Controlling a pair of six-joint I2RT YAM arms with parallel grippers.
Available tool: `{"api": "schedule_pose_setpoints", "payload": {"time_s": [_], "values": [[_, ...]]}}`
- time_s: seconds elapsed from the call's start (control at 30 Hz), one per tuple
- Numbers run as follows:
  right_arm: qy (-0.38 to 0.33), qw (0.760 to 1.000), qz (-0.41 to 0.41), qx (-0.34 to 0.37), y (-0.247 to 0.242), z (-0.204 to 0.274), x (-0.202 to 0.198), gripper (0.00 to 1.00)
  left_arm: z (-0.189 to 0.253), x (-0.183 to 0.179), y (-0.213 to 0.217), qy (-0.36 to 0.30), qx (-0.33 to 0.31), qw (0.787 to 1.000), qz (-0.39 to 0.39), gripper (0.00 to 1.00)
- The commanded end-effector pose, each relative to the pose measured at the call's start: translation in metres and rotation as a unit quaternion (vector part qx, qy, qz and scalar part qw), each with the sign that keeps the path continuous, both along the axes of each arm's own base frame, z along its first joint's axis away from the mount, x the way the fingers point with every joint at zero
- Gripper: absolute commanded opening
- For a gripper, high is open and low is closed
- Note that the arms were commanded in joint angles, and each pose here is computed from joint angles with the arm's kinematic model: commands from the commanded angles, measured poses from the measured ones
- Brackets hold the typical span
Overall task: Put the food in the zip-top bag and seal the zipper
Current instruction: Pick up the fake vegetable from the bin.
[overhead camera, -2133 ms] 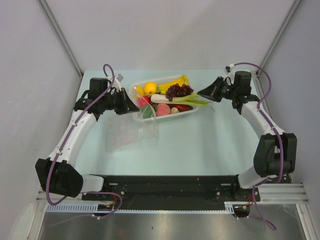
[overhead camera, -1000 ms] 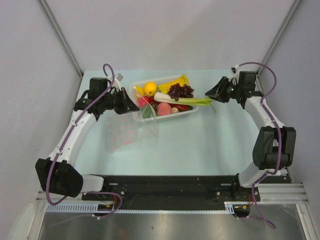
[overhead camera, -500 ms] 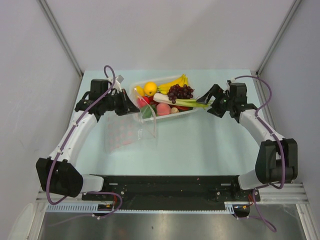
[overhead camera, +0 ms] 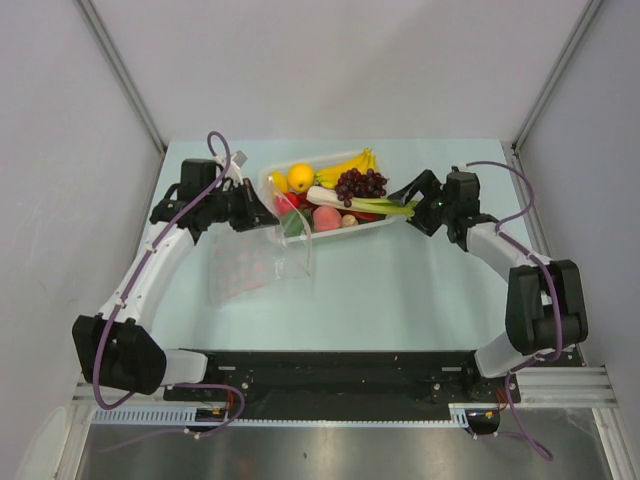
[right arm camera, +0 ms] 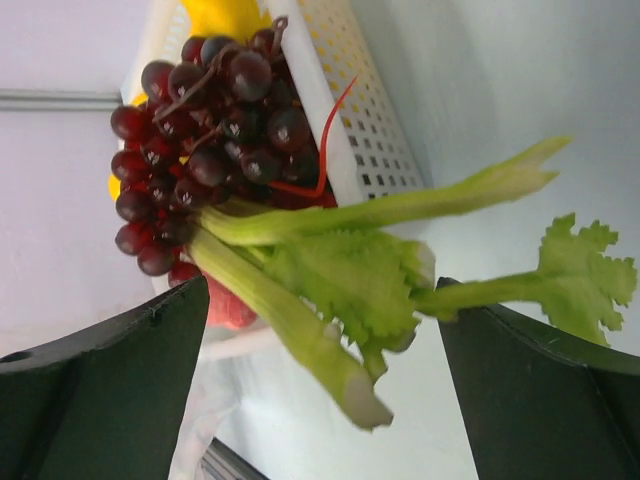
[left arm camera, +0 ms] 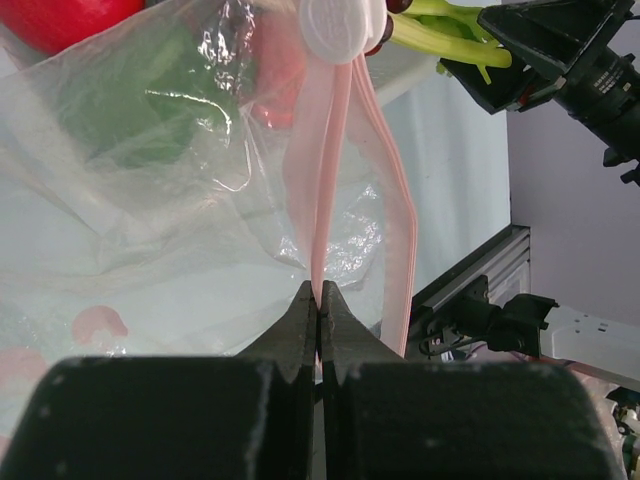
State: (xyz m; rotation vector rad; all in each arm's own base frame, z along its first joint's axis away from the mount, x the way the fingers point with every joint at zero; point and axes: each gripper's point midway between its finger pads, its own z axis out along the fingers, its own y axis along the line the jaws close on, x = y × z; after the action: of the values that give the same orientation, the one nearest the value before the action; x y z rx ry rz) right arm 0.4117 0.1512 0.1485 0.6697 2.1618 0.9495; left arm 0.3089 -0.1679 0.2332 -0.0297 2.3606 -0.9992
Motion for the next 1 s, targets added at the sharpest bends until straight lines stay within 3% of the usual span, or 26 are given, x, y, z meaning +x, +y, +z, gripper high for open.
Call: {"api": "schedule_pose_setpoints", "payload": {"time_s": [0.0,0.1,0.3,0.5,0.53,0.63,0.83,0.97], "values": [[-0.044,0.998,-0.040,-0.007,-0.011,0.014,0.031,1.00,0.008,0.000,0.001,-0.015,-0.013,1.000,0.001,0.00],[-0.041,0.998,-0.046,-0.009,-0.015,0.007,0.038,0.97,0.009,0.000,0.002,-0.017,-0.012,1.000,0.002,0.00],[-0.051,0.998,-0.047,-0.006,-0.014,0.003,0.051,0.79,0.005,-0.002,0.004,-0.011,-0.010,1.000,0.005,0.00],[-0.084,0.996,-0.039,0.013,-0.012,0.024,0.062,0.52,0.004,-0.003,0.007,-0.010,-0.009,1.000,0.009,0.00],[-0.092,0.995,-0.038,0.018,-0.013,0.031,0.064,0.42,0.004,-0.004,0.007,-0.008,-0.009,1.000,0.009,0.00],[-0.101,0.994,-0.024,0.034,-0.011,0.047,0.059,0.26,0.006,-0.005,0.008,-0.012,-0.007,1.000,0.009,0.00],[-0.121,0.992,-0.005,0.047,-0.009,0.072,0.043,0.00,0.010,-0.006,0.011,-0.017,-0.005,1.000,0.012,0.00],[-0.144,0.987,0.025,0.074,0.002,0.098,0.031,0.00,0.013,-0.008,0.012,-0.021,-0.007,1.000,0.013,0.00]]}}
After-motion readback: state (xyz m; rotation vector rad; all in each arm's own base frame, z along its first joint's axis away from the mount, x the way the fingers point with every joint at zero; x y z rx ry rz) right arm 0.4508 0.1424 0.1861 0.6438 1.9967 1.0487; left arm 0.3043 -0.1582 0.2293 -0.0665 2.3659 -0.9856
